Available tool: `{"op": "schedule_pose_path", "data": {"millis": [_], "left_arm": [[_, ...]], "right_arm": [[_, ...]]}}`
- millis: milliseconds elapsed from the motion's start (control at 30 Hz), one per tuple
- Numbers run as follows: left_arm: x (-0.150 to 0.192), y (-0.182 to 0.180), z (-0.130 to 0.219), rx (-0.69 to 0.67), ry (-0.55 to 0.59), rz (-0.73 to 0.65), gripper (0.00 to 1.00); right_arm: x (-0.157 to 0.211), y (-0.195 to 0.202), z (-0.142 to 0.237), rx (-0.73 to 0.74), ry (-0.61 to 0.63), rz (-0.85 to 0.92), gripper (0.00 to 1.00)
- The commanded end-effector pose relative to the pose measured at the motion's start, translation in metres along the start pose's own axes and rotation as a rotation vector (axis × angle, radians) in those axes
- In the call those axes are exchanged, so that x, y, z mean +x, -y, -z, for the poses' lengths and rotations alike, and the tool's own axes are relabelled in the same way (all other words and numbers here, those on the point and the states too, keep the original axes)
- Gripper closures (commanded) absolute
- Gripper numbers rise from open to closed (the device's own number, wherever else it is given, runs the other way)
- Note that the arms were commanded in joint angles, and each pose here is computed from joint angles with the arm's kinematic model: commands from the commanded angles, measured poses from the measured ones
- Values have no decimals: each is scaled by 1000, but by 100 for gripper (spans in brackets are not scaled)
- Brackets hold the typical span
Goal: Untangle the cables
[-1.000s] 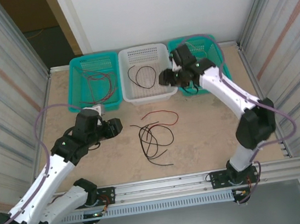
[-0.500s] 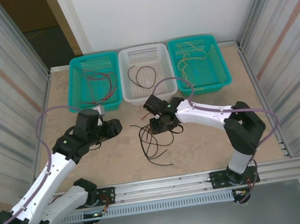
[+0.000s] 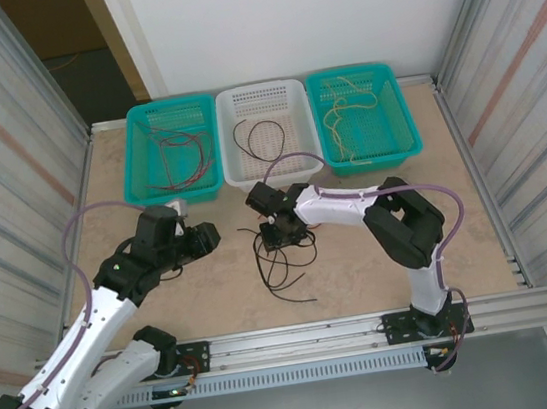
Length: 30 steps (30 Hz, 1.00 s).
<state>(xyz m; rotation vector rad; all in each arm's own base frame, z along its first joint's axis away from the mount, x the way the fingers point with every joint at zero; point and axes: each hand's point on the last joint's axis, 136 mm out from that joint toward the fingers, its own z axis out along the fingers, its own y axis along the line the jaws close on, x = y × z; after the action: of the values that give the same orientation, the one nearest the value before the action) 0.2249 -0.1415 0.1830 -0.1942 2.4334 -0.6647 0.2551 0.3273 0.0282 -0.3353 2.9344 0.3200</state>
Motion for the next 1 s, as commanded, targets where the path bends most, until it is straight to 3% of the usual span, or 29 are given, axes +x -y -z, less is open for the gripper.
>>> {"op": "schedule_pose_path", "data": {"millis": [0,233,667,833,967], "left_arm": [[0,0,-1,12,2,12,50],[-9,7,3,36,28,-23,50],[-46,108,32,481,123,-224,33],[-57,128,54,541,167,-327,32],[-55,140,65,596,156,-384,39]], "right_arm": [[-2,-4,-6,-6,-19,-14,74],[-9,-13,27,-36,61,64,100],[-16,-37,199,-116,442,426,100],[-23,-43,252,-157,563,467,100],[-25,-50,280,-202,611,486,100]]}}
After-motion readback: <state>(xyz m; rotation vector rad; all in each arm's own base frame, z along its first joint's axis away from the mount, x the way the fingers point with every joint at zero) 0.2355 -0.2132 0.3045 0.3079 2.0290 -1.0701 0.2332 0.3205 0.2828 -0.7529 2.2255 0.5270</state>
